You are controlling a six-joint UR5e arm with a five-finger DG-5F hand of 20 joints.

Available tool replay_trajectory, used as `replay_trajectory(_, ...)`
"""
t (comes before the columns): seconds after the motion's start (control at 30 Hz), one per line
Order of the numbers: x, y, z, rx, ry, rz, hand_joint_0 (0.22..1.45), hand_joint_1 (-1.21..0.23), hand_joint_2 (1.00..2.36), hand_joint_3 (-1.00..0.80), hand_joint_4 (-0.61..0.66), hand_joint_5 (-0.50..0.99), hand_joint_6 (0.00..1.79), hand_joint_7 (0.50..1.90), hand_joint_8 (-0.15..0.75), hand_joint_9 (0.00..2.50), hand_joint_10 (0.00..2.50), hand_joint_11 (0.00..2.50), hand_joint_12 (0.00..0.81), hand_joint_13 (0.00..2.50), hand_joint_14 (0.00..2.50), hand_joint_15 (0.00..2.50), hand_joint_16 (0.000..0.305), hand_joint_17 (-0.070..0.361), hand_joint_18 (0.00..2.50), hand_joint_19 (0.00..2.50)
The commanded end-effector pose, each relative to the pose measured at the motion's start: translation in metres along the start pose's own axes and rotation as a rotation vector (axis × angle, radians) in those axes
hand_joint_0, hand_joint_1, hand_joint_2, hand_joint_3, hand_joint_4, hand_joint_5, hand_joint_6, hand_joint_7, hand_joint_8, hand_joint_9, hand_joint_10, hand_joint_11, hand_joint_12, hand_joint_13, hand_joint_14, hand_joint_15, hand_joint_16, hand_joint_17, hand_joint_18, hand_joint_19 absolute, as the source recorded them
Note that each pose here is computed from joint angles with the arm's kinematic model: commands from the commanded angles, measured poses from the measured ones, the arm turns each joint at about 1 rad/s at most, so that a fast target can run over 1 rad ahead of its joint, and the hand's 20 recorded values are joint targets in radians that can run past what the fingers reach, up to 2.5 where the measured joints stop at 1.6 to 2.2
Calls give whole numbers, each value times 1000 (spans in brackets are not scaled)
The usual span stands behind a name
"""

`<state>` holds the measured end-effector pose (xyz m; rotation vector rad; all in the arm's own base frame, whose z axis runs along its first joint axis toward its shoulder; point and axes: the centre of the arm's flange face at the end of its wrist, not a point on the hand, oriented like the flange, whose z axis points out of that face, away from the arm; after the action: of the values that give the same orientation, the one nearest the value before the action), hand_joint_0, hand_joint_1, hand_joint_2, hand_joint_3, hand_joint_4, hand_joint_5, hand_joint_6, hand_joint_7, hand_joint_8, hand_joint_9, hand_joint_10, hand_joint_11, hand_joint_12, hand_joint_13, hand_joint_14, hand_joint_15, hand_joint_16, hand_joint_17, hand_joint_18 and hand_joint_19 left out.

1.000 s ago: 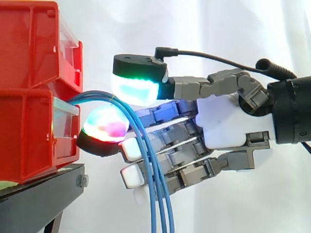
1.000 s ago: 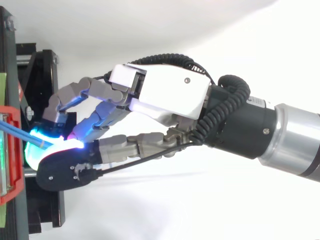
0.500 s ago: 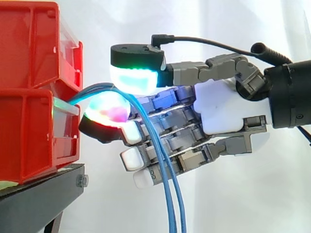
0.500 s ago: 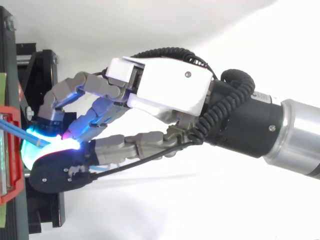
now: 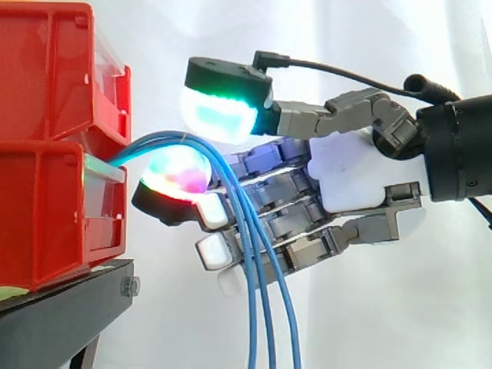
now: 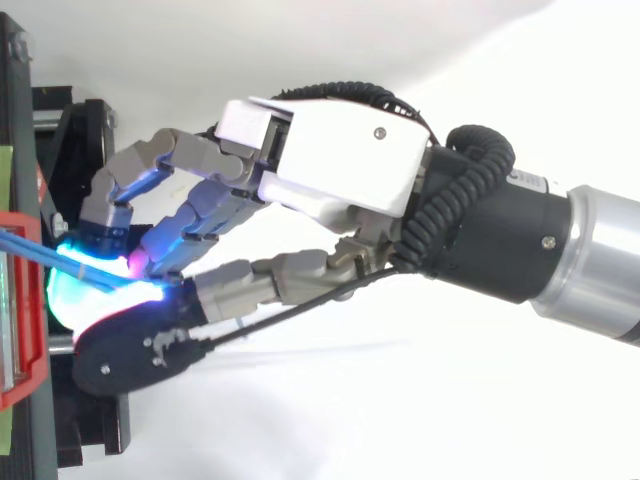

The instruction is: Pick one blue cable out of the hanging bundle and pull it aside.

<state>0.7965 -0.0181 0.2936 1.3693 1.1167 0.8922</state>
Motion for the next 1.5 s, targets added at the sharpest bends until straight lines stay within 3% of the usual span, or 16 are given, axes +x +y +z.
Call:
replay_trajectory(0.0, -2, 0, 0, 6, -2, -2, 511, -485, 1000, -500, 120, -144, 889, 741, 276, 1013, 19, 692, 288, 960, 20, 521, 50, 111, 728, 420)
replay_trajectory(0.17, -4, 0, 1, 6, -3, -2, 547, -408, 1002, -476, 107, -146, 876, 773, 275, 1006, 22, 701, 287, 952, 22, 530, 49, 110, 713, 443)
replay_trajectory(0.4, -10, 4, 0, 19, -9, -7, 577, -577, 1020, -193, 73, -154, 916, 798, 282, 1007, 21, 742, 289, 953, 22, 536, 48, 108, 711, 448)
replay_trajectory(0.63, -10, 5, 0, 21, -9, -9, 603, -695, 1023, -127, 45, -166, 944, 752, 269, 969, 21, 751, 282, 941, 23, 542, 48, 107, 709, 440)
replay_trajectory(1.0, -12, 5, 0, 24, -14, -4, 712, -798, 1017, -291, -158, -181, 964, 767, 234, 952, 23, 743, 262, 935, 21, 533, 45, 102, 703, 421)
replay_trajectory(1.2, -15, 3, -1, 42, -17, 0, 740, -822, 1005, -435, -196, -182, 964, 752, 218, 945, 20, 732, 252, 932, 21, 535, 44, 99, 692, 412)
replay_trajectory(1.47, -16, 0, -4, 67, -14, 12, 751, -834, 1001, -487, -217, -180, 963, 738, 213, 947, 22, 729, 247, 928, 22, 532, 43, 98, 689, 413)
